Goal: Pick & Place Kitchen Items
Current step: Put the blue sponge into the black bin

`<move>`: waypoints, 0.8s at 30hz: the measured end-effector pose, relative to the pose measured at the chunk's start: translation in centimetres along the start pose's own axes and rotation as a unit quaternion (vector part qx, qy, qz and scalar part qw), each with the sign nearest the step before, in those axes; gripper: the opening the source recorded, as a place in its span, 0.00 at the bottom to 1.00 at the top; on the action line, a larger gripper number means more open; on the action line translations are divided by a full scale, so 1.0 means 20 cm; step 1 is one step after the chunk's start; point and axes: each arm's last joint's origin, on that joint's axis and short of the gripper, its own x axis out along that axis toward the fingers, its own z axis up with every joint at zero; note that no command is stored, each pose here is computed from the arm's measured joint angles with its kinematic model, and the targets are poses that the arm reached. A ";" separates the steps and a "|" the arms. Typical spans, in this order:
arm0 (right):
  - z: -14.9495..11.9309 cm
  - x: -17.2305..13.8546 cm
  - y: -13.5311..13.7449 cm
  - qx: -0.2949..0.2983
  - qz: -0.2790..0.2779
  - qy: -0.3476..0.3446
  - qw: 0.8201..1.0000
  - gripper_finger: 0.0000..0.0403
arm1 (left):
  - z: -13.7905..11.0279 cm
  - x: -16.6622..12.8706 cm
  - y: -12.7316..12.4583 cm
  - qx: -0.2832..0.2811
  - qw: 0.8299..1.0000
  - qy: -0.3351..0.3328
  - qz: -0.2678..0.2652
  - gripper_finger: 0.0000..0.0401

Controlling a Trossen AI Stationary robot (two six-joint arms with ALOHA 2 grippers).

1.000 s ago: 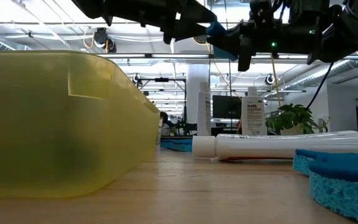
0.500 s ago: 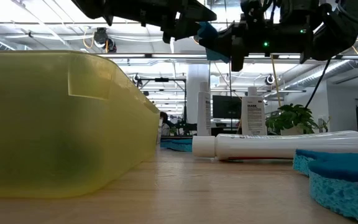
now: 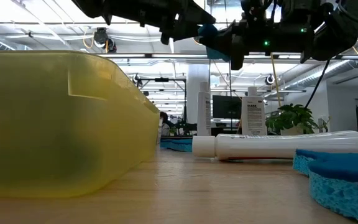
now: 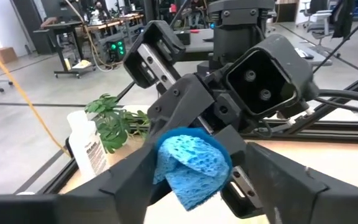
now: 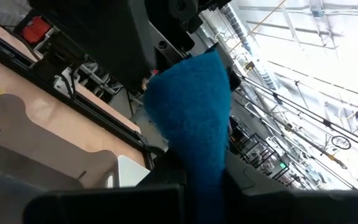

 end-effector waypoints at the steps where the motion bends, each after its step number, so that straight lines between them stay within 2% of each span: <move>1: 0.00 0.00 0.00 0.001 0.000 0.000 1.000 0.05 | 0.00 0.00 0.00 0.000 1.000 0.001 0.003 0.59; 12: 0.00 0.00 0.00 0.001 0.002 0.002 1.000 0.05 | 0.00 0.00 0.03 -0.007 1.000 0.006 0.021 0.05; 19: -0.01 0.00 0.01 0.013 0.012 0.022 1.000 0.08 | 0.00 -0.03 0.03 -0.002 0.996 0.027 0.083 0.02; 24: 0.04 -0.04 -0.06 0.043 0.014 0.028 0.999 0.24 | 0.09 -0.15 0.06 -0.012 0.990 0.050 0.134 0.02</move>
